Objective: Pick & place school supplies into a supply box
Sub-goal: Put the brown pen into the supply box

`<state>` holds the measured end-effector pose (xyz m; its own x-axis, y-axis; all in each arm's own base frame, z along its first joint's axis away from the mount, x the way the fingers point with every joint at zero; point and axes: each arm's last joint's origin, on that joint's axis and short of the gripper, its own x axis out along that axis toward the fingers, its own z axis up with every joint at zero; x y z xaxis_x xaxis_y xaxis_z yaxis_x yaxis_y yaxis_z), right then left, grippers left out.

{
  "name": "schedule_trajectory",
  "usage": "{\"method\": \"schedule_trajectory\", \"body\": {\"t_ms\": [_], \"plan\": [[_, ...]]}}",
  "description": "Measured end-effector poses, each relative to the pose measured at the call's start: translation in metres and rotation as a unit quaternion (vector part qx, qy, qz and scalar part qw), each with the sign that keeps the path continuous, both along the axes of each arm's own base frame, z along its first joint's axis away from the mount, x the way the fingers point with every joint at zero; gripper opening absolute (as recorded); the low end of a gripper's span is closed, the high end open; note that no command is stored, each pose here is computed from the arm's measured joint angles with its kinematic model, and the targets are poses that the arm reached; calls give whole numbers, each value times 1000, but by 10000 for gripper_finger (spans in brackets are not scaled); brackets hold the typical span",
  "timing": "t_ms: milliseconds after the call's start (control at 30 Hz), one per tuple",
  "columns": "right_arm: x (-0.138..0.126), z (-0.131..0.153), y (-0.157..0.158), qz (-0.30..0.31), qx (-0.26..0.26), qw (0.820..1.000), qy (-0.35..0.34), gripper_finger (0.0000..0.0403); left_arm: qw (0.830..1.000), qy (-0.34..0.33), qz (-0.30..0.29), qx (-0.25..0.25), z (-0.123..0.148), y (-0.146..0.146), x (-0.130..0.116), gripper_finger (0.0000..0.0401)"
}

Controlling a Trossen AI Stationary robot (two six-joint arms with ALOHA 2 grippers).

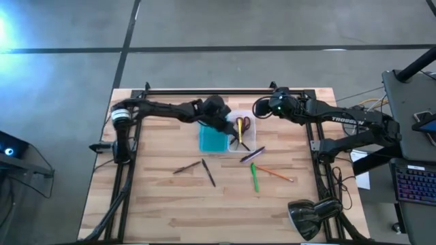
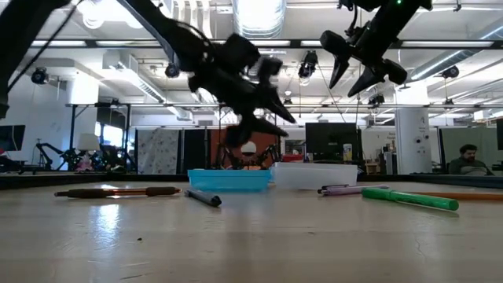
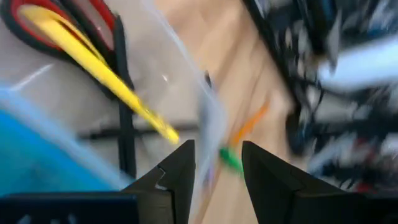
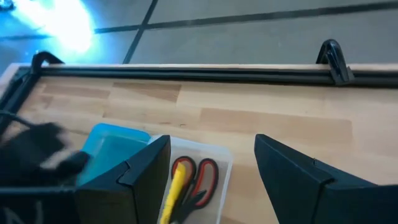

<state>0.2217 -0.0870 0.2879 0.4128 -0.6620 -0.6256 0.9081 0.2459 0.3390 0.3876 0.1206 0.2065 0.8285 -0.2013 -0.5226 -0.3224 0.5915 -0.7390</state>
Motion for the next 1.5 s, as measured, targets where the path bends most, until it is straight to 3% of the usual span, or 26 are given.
{"method": "schedule_trajectory", "body": {"t_ms": [133, 267, 333, 533, 867, 1000, 1267, 1500], "plan": [[0, 0, 0, 28, -13, 999, 25, 224, 987, 101, -51, 116, 23, -19, -34, 117], [1, 0, 1, 52, -16, 998, 37, 224, 939, 234, -71, 242, 43, -33, -75, 117], [1, 0, 1, 55, -17, 998, 39, 224, 920, 265, -95, 274, 53, -41, -92, 117], [0, -3, 1, 58, -12, 997, 42, 224, 916, 255, -148, 272, 49, -71, -127, 117], [0, -8, 3, 75, 7, 996, 41, 224, 894, 204, -245, 313, 0, -138, -167, 117], [0, -9, 3, 75, 8, 996, 43, 224, 888, 198, -236, 342, -15, -160, -173, 117], [0, -10, 3, 74, 8, 996, 45, 224, 903, 209, -177, 331, -36, -169, -167, 117], [0, -11, 3, 74, 9, 996, 47, 224, 891, 241, -190, 334, -59, -171, -159, 117]]}}
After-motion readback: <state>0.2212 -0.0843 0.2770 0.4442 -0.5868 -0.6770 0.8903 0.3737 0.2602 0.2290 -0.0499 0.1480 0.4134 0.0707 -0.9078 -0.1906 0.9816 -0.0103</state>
